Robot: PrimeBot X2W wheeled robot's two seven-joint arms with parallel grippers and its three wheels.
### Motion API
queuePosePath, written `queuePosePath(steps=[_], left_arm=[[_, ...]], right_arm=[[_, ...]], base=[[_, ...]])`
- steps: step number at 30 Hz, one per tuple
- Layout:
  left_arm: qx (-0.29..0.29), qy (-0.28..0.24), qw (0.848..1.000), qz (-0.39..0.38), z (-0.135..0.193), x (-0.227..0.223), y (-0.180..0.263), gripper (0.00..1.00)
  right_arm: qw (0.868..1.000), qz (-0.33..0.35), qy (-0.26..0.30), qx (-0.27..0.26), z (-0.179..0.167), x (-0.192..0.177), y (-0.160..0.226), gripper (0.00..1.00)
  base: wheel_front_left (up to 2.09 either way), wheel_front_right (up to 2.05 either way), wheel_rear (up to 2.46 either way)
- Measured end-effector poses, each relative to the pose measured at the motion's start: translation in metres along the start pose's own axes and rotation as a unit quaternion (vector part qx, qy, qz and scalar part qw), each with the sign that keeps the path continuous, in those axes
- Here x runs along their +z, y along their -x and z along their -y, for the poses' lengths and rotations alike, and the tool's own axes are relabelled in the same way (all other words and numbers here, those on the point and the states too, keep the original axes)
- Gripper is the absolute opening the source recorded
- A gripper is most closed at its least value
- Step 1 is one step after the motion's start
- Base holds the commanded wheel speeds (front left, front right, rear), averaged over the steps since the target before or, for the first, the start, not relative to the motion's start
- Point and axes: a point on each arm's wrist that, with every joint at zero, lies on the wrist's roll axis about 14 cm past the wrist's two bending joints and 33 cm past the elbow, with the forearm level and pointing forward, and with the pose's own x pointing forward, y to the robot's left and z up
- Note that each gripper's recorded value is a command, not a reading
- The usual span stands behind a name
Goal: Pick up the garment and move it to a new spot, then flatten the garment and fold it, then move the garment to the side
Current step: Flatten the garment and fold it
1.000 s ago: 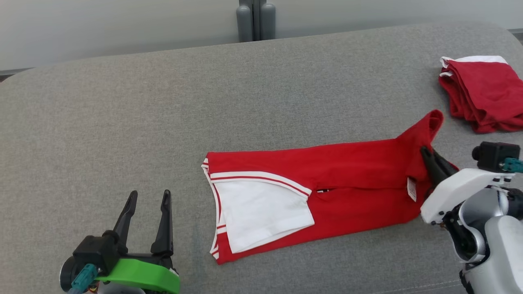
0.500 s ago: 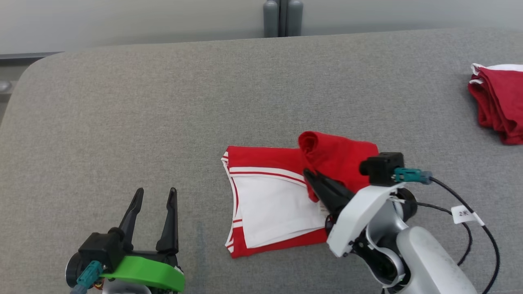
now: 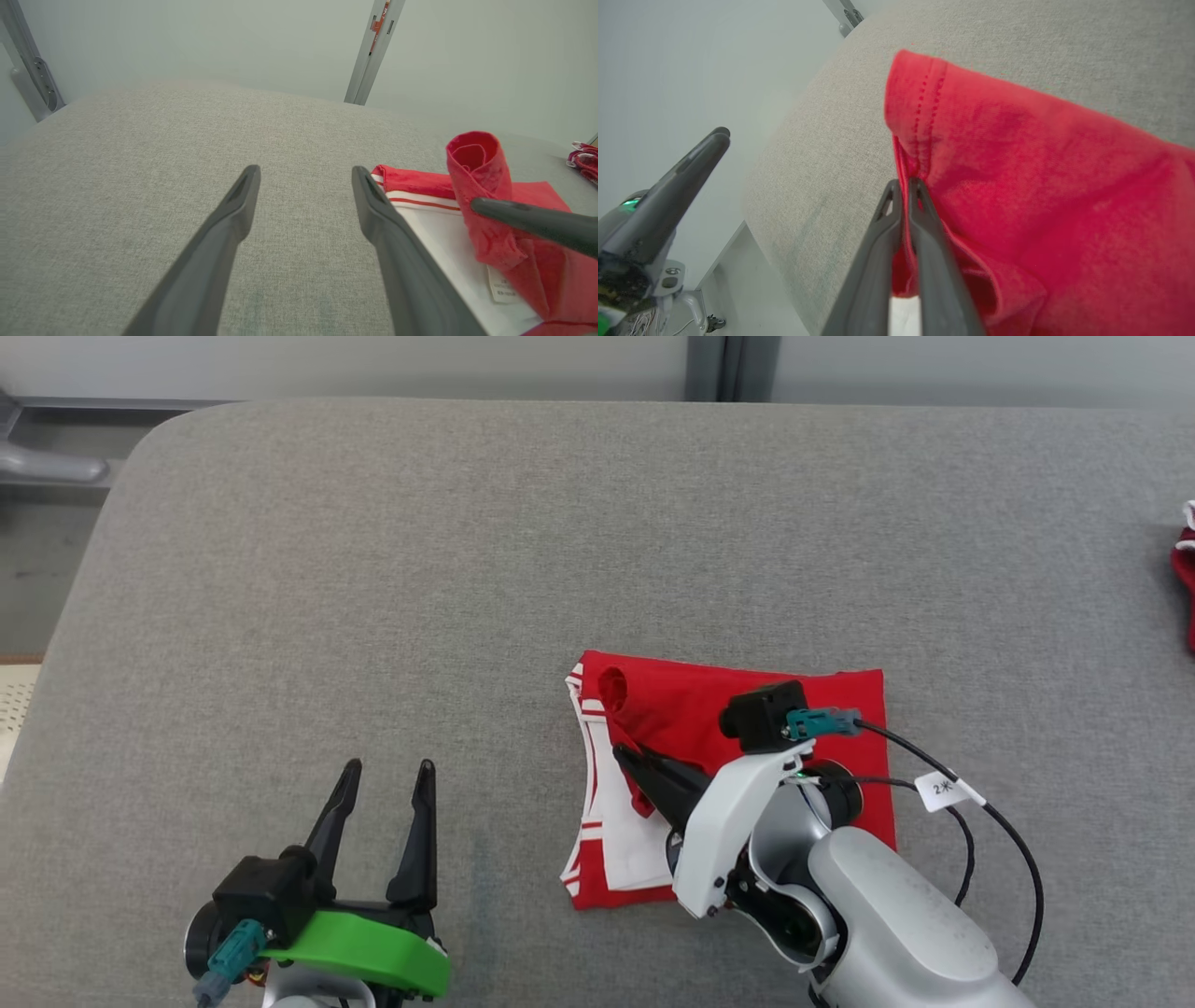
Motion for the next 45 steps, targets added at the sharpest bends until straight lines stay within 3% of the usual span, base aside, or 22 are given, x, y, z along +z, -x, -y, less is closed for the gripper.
queuePosePath(steps=[4, 5, 7, 13, 19, 25, 29, 35, 45], left_arm=[[0.009, 0.003, 1.0, -0.002, -0.004, -0.002, 0.004, 1.0], [0.011, 0.003, 1.0, -0.002, -0.005, -0.002, 0.004, 1.0], [0.013, 0.004, 1.0, -0.002, -0.005, -0.002, 0.006, 1.0], [0.004, 0.003, 1.0, 0.0, -0.001, -0.002, 0.005, 1.0], [-0.016, -0.003, 1.0, -0.003, 0.01, -0.005, 0.001, 1.0], [-0.032, -0.004, 0.999, -0.005, 0.019, -0.007, -0.006, 1.0], [-0.038, -0.004, 0.999, -0.007, 0.023, -0.008, -0.009, 1.0], [-0.04, -0.005, 0.999, -0.008, 0.024, -0.009, -0.011, 1.0], [-0.036, -0.004, 0.999, 0.019, 0.025, 0.007, -0.009, 1.0]], right_arm=[[1.0, -0.019, -0.002, 0.004, 0.0, -0.011, -0.01, 0.0], [1.0, -0.018, -0.004, 0.006, 0.0, -0.012, -0.012, 0.27], [1.0, -0.017, -0.008, 0.009, -0.002, -0.014, -0.014, 1.0], [1.0, 0.006, -0.008, 0.029, -0.017, -0.007, -0.014, 1.0], [0.997, 0.078, -0.001, 0.022, -0.013, 0.024, -0.008, 1.0], [0.982, 0.167, 0.066, -0.051, 0.038, 0.067, 0.019, 1.0], [0.973, 0.188, 0.097, -0.092, 0.061, 0.077, 0.036, 1.0], [0.965, 0.198, 0.109, -0.129, 0.078, 0.075, 0.054, 1.0], [0.937, 0.253, 0.14, -0.197, 0.091, 0.085, 0.1, 1.0]], base=[[0.0, 0.0, 0.0], [0.0, 0.0, 0.0], [0.0, 0.0, 0.0], [0.0, 0.0, 0.0], [0.0, 0.0, 0.0], [0.0, 0.0, 0.0], [0.0, 0.0, 0.0], [0.0, 0.0, 0.0], [0.0, 0.0, 0.0]])
